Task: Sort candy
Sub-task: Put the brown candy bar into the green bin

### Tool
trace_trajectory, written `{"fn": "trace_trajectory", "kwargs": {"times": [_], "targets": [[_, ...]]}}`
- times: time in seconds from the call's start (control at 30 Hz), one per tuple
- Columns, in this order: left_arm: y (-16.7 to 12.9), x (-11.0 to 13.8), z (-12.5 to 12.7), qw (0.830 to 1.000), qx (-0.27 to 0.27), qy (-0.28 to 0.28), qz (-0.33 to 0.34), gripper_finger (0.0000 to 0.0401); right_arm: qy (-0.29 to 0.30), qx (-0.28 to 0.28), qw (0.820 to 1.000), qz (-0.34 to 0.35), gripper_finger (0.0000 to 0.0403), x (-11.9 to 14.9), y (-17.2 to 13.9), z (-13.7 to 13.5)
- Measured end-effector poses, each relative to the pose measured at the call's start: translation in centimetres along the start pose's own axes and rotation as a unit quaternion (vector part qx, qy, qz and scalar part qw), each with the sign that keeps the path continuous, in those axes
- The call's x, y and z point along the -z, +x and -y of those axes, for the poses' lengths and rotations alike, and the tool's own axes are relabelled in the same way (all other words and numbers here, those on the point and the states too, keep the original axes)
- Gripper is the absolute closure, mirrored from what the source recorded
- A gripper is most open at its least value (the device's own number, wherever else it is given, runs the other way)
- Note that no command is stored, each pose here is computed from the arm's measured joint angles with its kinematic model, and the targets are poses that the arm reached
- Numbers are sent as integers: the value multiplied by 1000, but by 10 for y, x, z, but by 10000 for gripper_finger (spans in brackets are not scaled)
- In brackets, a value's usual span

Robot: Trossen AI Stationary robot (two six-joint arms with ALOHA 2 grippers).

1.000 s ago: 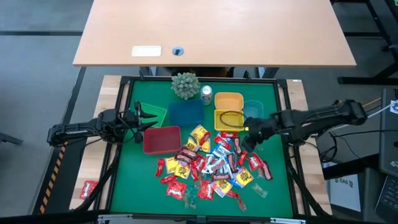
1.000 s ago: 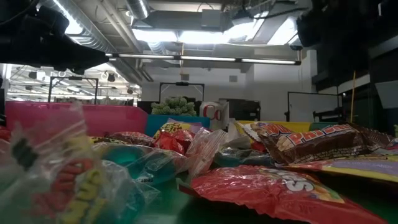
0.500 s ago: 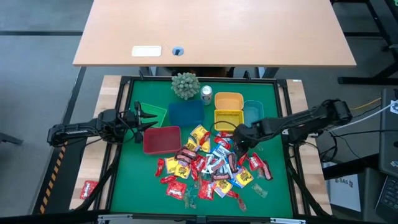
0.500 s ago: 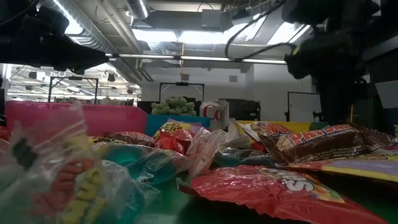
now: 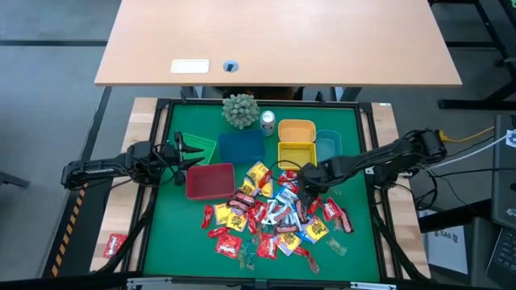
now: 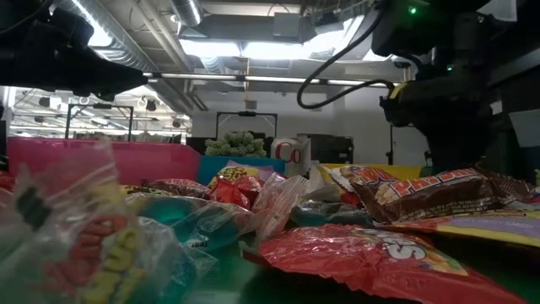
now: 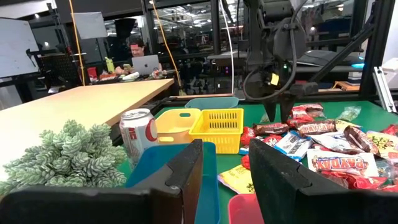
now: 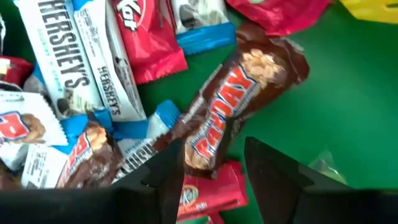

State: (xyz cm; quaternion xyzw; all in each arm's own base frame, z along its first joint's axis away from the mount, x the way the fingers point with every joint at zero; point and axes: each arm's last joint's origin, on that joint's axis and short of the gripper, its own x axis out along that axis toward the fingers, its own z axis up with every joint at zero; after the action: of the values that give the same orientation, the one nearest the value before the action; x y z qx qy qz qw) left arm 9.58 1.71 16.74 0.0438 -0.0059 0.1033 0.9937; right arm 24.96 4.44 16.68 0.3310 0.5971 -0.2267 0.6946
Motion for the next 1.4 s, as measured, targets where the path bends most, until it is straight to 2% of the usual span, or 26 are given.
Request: {"fn": "trace_trajectory", "kwargs": {"times": [0.43, 0.53, 0.83, 0.93, 1.13, 1.3, 1.4], "targets": [[0, 0, 0, 1000, 0, 0, 0, 282, 1, 30, 1000, -10, 245, -2, 16, 0], [0, 0, 0, 1000, 0, 0, 0, 282, 1, 28, 1000, -12, 271, -2, 16, 0], [0, 0, 0, 1000, 0, 0, 0, 282, -20, 8, 999, -33, 382, 0, 13, -1], [0, 0, 0, 1000, 0, 0, 0, 282, -27, -9, 999, -35, 396, 1, 7, -1], [0, 0, 0, 1000, 0, 0, 0, 282, -31, -53, 998, -20, 383, 5, -18, 1], [0, 0, 0, 1000, 0, 0, 0, 282, -50, -100, 994, 15, 390, 9, -46, 5], [0, 0, 0, 1000, 0, 0, 0, 282, -57, -108, 991, 53, 395, 13, -64, 13]]}}
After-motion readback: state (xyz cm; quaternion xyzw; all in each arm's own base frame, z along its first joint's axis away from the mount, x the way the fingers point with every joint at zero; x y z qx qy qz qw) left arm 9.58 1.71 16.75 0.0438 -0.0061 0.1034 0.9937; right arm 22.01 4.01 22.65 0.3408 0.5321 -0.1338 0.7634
